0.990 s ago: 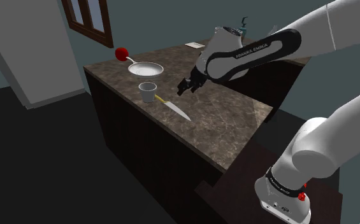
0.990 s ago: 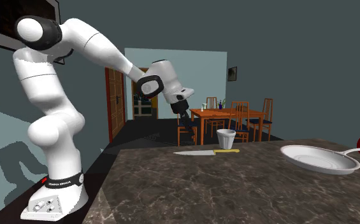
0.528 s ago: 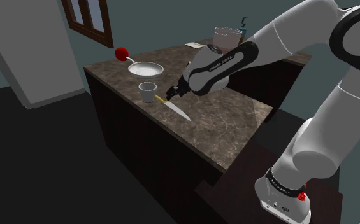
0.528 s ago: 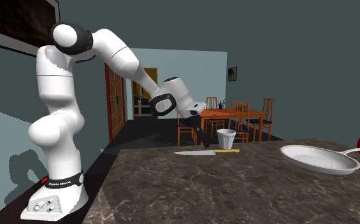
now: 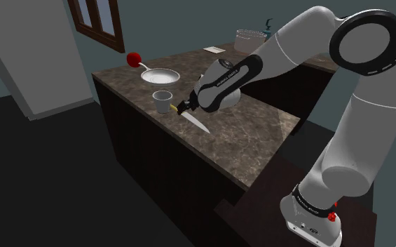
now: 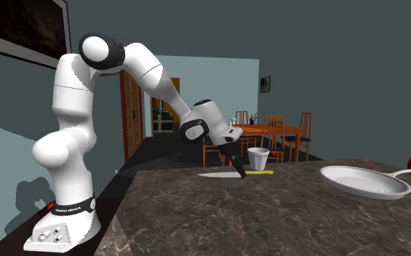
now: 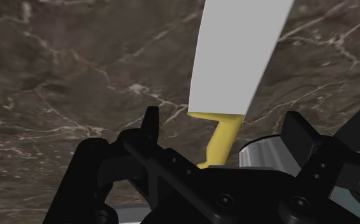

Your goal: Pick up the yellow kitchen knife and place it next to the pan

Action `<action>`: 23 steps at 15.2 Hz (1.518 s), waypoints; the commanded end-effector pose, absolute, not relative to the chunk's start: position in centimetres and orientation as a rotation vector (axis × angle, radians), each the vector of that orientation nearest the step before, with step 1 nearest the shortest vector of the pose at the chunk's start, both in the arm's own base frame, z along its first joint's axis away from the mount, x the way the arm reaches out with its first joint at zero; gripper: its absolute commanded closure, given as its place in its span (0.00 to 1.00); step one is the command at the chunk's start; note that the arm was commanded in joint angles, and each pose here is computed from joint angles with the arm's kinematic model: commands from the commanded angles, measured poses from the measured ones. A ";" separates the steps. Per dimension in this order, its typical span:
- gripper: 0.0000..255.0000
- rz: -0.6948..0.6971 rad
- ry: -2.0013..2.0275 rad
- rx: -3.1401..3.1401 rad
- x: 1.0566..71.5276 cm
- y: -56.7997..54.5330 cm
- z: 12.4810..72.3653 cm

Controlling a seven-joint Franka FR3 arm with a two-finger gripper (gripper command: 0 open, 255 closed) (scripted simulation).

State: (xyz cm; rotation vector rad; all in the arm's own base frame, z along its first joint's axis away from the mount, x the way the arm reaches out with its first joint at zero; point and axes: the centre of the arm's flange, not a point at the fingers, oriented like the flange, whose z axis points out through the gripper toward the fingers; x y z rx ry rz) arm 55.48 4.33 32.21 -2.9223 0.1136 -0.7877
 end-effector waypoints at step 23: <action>1.00 -0.788 0.114 -2.922 56.0 4.4 34.0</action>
